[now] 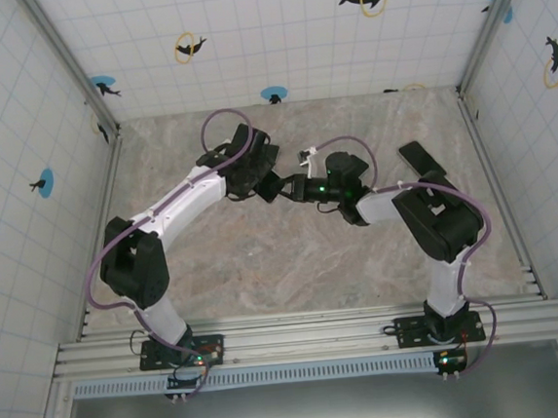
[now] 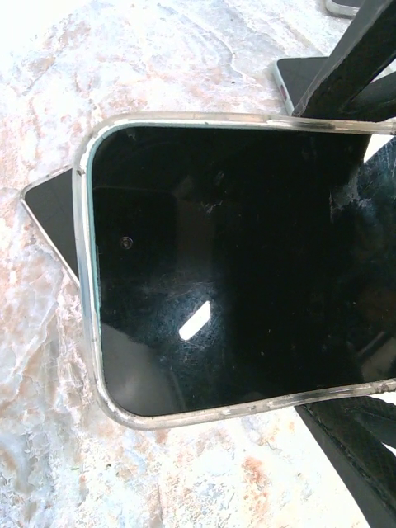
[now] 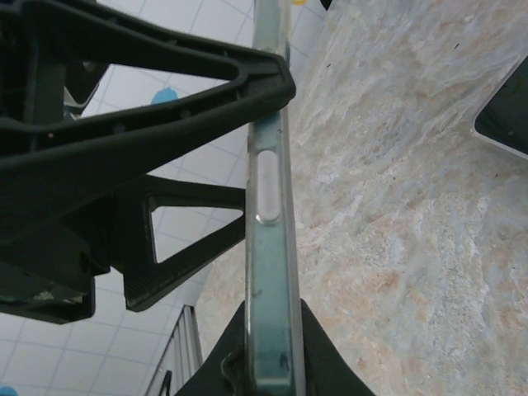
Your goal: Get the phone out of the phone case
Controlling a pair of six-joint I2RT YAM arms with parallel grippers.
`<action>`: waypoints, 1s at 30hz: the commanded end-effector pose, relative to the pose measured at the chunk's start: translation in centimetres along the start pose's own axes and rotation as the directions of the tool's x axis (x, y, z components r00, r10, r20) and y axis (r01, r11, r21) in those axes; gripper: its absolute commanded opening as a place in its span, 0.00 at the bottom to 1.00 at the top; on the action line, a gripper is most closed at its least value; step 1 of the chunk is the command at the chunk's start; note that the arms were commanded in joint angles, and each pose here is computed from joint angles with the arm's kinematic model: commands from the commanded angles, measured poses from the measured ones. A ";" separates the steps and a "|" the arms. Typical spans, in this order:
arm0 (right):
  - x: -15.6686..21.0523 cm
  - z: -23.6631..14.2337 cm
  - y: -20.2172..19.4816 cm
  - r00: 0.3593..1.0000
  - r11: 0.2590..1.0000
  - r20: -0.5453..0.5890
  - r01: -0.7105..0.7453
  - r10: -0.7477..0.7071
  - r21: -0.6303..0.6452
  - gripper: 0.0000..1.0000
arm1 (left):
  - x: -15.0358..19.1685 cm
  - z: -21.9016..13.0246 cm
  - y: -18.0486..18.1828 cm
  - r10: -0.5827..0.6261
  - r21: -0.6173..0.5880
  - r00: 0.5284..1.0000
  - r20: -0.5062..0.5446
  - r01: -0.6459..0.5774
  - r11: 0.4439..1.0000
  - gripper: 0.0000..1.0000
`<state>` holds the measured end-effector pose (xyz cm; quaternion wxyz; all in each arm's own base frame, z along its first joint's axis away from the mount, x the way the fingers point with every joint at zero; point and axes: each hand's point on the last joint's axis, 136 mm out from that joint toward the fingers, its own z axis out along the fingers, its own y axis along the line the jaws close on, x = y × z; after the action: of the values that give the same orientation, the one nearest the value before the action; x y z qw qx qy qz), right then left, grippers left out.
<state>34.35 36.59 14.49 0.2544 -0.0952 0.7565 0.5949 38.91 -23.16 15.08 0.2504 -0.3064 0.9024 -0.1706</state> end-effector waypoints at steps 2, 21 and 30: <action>-2.1 0.4 2.8 0.997 0.995 0.066 0.051 -0.045 -0.086 0.05 | -0.8 -2.0 -1.3 0.019 0.075 0.999 0.037 -0.022 0.997 0.71; -6.4 -4.5 7.6 0.976 0.984 0.209 -0.029 0.066 -0.173 0.00 | -5.9 -6.1 -4.5 0.152 0.630 0.982 0.114 -0.189 0.753 0.93; -7.6 -6.3 9.8 0.962 0.966 0.238 -0.072 0.133 -0.247 0.00 | -6.3 -9.5 -9.1 0.171 0.849 0.985 0.040 -0.124 0.514 0.75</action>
<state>35.43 32.98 23.15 0.2714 0.0051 0.6951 0.6657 42.70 -22.50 24.85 0.3546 -0.1227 0.7850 -0.4929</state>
